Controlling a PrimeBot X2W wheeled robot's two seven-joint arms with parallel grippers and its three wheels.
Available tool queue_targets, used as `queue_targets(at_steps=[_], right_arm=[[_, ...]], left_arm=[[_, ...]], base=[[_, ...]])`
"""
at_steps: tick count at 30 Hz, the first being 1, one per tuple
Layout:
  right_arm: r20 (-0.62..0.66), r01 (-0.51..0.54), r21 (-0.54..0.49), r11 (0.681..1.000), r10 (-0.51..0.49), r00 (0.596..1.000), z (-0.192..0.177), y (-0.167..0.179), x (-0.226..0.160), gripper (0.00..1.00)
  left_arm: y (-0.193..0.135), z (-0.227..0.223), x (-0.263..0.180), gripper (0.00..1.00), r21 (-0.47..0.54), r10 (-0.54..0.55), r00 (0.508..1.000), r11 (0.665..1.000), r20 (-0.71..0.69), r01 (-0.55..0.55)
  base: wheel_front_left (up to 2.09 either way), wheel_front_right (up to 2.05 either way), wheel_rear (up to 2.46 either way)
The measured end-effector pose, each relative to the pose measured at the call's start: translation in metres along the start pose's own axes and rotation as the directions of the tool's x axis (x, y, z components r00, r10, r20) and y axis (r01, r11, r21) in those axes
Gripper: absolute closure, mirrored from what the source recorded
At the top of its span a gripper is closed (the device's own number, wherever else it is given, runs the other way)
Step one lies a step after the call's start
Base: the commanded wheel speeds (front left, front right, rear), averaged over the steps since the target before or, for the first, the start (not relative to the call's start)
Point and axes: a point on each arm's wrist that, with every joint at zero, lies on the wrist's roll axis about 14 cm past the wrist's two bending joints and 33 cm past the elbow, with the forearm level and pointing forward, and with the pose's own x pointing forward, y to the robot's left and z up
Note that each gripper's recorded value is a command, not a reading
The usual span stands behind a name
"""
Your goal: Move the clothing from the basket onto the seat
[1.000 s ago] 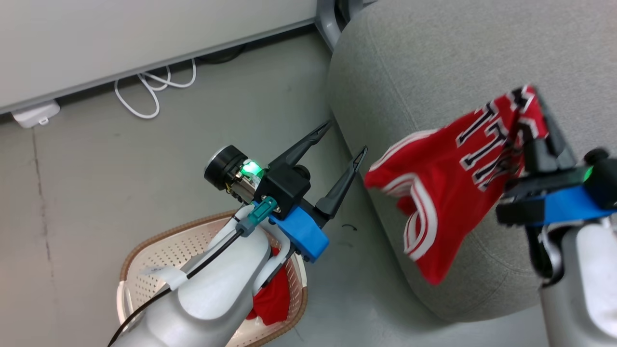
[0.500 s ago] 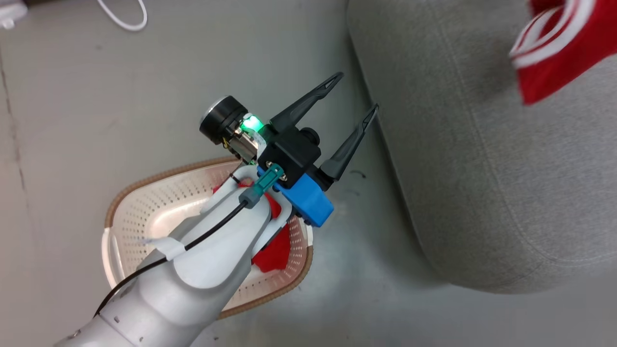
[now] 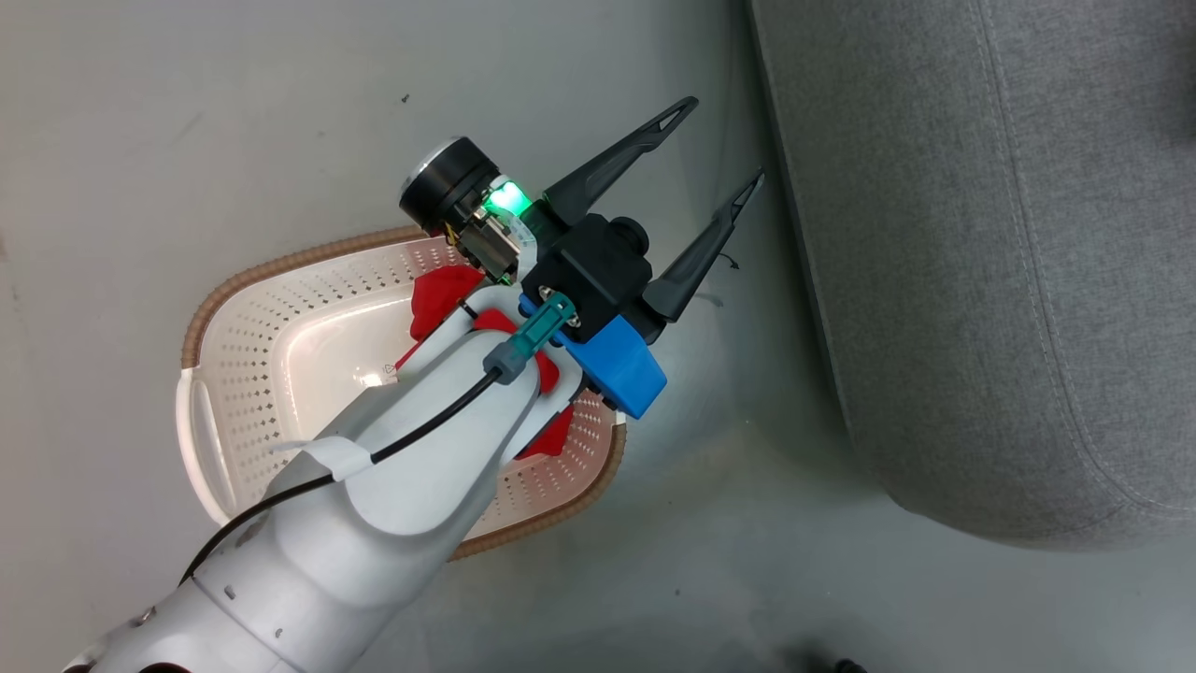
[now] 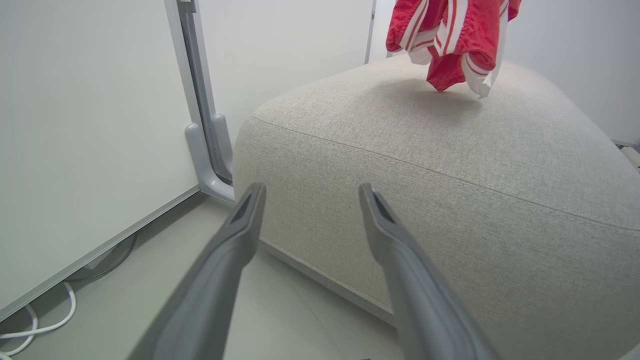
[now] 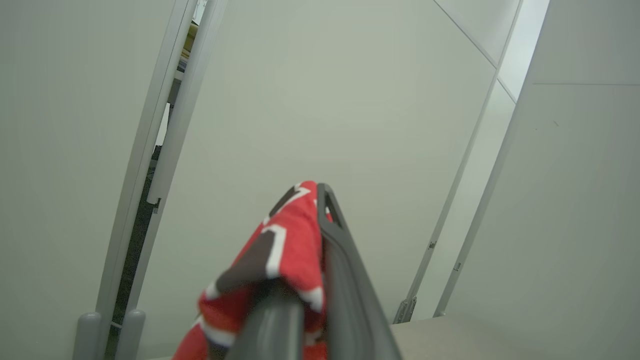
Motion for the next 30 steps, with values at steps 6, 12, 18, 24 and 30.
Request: queue_targets(at_steps=[6, 12, 18, 24, 30], right_arm=[[-0.197, 0.017, 0.044, 0.999, -0.008, 0.980, -0.068, 0.009, -0.027, 1.00], [-0.436, 0.011, 0.090, 0.996, 0.029, 0.900, -0.145, 0.036, -0.090, 1.00], [-0.539, 0.037, 0.119, 0.992, 0.033, 0.842, -0.171, 0.041, -0.131, 0.80], [-0.525, 0.035, 0.110, 0.993, 0.028, 0.851, -0.157, 0.033, -0.146, 0.00], [-0.549, 0.028, 0.104, 0.994, 0.034, 0.835, -0.143, 0.025, -0.188, 0.00]], left_arm=[[0.002, -0.007, -0.001, 0.00, -0.005, -0.002, 1.000, 1.000, -0.011, 0.002], [0.007, -0.008, -0.004, 0.00, 0.002, 0.011, 1.000, 1.000, -0.016, -0.011], [0.009, -0.004, -0.005, 0.00, 0.012, 0.022, 1.000, 1.000, -0.015, -0.022], [0.008, 0.011, -0.008, 0.00, 0.024, 0.039, 0.999, 0.999, 0.000, -0.039], [0.000, 0.036, -0.017, 0.00, 0.030, 0.066, 0.997, 0.997, 0.033, -0.067]], base=[[0.00, 0.00, 0.00], [0.00, 0.00, 0.00], [0.00, 0.00, 0.00], [0.00, 0.00, 0.00], [0.00, 0.00, 0.00]])
